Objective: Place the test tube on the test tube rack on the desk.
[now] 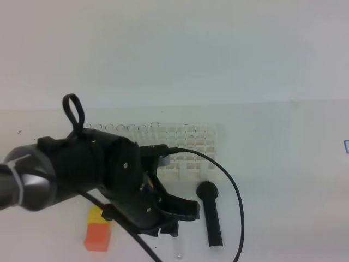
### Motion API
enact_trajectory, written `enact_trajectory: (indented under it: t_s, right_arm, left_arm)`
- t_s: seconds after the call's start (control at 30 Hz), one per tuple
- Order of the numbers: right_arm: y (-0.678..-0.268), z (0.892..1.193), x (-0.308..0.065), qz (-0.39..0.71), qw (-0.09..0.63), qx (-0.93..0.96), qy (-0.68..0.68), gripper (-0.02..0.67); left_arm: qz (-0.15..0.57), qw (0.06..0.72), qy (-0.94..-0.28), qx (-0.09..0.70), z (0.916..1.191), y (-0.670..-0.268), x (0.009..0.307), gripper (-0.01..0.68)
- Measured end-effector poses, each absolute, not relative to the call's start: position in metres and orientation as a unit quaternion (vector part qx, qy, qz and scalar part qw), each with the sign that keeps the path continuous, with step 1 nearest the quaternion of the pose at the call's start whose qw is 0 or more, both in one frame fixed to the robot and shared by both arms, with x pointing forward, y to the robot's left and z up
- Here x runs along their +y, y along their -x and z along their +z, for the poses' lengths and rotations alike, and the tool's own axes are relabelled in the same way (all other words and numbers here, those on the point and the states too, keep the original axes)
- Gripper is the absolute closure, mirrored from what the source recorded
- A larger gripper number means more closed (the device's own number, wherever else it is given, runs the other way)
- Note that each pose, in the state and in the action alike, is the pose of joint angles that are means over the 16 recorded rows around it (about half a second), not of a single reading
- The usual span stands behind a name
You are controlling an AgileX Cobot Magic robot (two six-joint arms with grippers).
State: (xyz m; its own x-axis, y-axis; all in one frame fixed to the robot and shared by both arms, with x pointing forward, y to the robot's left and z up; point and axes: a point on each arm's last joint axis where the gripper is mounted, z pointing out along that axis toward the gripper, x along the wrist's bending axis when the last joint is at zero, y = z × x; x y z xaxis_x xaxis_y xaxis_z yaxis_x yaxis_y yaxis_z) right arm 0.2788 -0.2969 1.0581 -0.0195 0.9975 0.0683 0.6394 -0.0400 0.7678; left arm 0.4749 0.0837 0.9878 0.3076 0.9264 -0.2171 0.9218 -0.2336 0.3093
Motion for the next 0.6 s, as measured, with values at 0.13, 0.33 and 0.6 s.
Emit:
enact_trajectory:
  t_s: [0.13, 0.33, 0.6]
  right_arm:
    - [-0.278, 1.057, -0.298, 0.318, 0.276, 0.639, -0.644, 0.454]
    - [-0.278, 1.057, -0.298, 0.316, 0.277, 0.64, -0.644, 0.448]
    - [-0.278, 1.057, -0.298, 0.315, 0.276, 0.641, -0.643, 0.447]
  left_arm:
    - [0.004, 0.172, -0.787, 0.593, 0.978, -0.481, 0.074, 0.395]
    - [0.003, 0.155, -0.789, 0.595, 0.965, -0.487, 0.063, 0.384]
    - [0.012, 0.144, -0.79, 0.596, 0.956, -0.49, 0.059, 0.341]
